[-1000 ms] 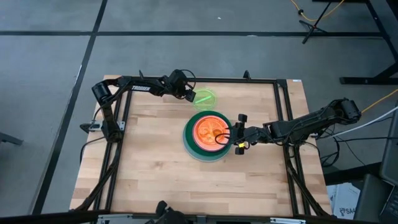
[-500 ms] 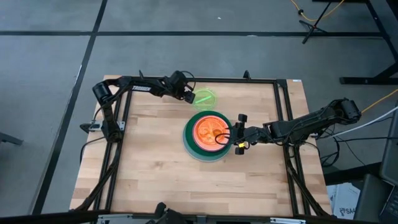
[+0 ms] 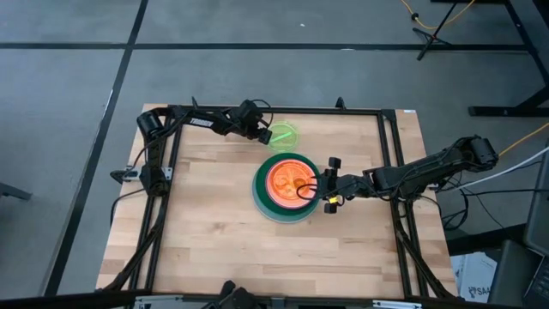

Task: Stack plastic plates
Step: Stack the green plate on top of orange plate

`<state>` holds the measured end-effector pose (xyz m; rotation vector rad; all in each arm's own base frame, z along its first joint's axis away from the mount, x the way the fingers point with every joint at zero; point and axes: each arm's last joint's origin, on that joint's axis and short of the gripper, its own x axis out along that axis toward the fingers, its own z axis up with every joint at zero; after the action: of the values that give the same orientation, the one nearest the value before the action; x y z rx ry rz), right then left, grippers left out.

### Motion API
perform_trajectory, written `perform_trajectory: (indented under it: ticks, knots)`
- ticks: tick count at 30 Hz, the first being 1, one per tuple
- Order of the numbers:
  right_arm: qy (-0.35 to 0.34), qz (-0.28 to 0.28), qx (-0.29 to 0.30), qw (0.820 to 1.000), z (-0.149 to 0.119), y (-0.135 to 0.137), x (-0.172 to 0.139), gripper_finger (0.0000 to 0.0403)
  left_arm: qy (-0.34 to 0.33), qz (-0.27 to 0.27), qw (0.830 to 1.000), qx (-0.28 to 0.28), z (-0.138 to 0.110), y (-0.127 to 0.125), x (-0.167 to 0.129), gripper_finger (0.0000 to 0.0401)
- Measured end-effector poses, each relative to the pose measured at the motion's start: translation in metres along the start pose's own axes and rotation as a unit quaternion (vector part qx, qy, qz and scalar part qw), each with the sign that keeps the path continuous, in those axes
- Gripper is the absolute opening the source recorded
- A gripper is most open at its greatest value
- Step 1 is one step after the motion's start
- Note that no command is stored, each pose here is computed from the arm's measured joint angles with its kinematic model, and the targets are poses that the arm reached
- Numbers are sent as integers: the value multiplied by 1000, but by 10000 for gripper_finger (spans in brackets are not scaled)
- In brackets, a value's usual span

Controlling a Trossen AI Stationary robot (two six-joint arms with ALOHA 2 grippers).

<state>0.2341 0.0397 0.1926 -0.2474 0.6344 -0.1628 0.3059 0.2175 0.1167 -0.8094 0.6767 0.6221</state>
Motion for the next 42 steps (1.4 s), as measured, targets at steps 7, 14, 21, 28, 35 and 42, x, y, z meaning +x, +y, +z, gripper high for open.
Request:
perform_trajectory:
  ticks: [7, 14, 21, 28, 35, 42]
  knots:
    - [0, 0, 0, 1000, 0, 0, 0, 172, -1, 5, 1000, 12, -2, -3, 1, 216]
    - [0, 0, 0, 1000, 0, 0, 0, 172, -3, 14, 1000, 25, -3, -3, 1, 177]
    - [0, 0, 0, 1000, 0, 0, 0, 172, -8, 29, 999, 37, -4, -4, 2, 126]
    - [0, 0, 0, 1000, 0, 0, 0, 172, -14, 45, 998, 50, -6, -6, 3, 90]
    - [0, 0, 0, 1000, 0, 0, 0, 172, -24, 52, 996, 61, -5, -7, 3, 53]
    - [0, 0, 0, 1000, 0, 0, 0, 172, -54, 52, 994, 76, -2, -12, 3, 12]
